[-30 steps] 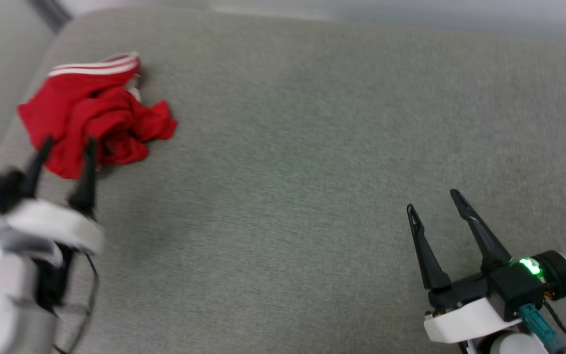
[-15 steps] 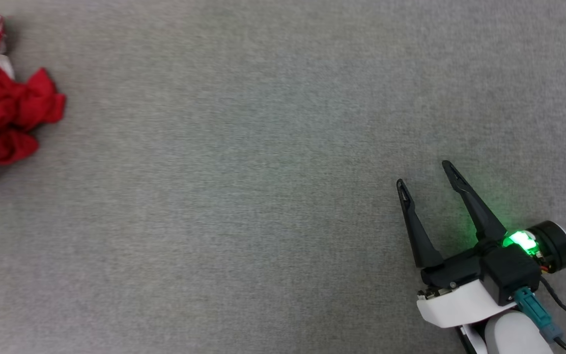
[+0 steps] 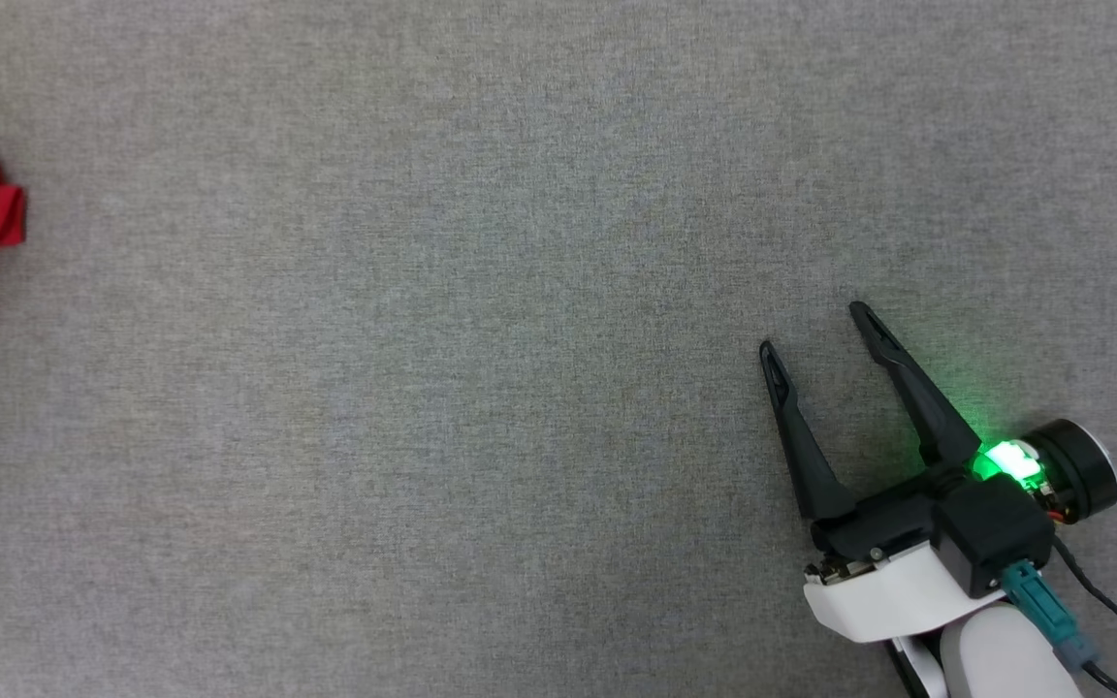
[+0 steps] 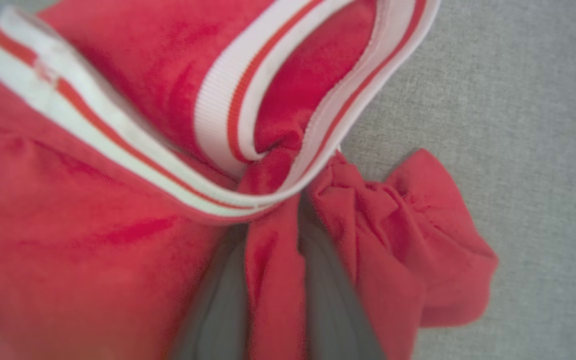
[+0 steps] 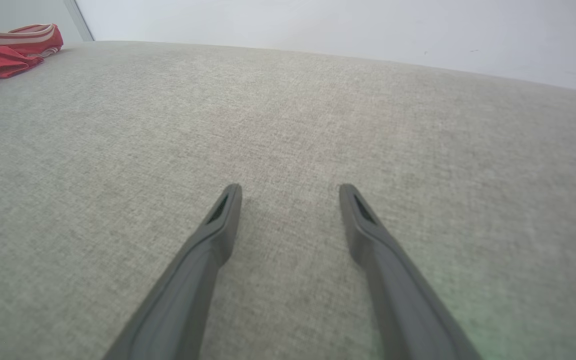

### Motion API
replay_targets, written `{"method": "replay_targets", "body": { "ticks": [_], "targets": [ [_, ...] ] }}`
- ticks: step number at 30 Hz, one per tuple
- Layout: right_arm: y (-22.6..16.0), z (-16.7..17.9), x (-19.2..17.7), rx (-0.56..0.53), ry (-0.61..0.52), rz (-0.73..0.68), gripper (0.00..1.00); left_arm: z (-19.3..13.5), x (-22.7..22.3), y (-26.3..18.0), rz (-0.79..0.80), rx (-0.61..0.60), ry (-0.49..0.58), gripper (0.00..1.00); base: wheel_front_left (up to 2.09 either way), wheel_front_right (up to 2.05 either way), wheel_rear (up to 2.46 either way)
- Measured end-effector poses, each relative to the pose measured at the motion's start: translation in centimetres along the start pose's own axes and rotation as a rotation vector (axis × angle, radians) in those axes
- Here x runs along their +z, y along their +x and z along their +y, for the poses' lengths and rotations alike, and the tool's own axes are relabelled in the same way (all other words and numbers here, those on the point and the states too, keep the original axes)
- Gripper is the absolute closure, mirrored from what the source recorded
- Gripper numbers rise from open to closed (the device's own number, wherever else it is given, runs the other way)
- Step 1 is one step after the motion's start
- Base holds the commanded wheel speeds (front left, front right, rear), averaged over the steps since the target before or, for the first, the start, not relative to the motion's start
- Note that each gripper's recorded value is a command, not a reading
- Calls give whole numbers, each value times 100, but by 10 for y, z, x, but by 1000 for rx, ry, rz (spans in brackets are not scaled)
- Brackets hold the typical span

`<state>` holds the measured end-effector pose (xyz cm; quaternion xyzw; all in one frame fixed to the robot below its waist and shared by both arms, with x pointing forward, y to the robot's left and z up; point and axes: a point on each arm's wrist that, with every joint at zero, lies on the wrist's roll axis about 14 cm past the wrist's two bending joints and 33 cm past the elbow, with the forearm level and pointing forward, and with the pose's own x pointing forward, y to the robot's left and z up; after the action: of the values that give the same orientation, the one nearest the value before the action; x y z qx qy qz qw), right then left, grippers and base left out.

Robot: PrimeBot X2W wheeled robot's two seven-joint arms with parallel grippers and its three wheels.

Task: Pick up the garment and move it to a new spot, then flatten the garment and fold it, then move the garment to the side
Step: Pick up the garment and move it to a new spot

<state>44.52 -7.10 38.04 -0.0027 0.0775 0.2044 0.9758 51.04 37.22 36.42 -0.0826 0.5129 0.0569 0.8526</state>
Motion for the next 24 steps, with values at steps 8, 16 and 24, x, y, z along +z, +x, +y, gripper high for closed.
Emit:
{"method": "replay_targets", "body": {
  "ticks": [8,16,24],
  "targets": [
    [-4,3,19,4,-23,-36,0,-13,20,-26,-171,-39,23,100,0,0,0],
    [-24,3,53,-19,-49,-98,0,-63,47,-92,-447,-193,140,100,0,0,0],
    [-53,2,83,-54,-76,-158,0,-127,38,-164,-616,-376,276,100,0,0,0]
  ]
}}
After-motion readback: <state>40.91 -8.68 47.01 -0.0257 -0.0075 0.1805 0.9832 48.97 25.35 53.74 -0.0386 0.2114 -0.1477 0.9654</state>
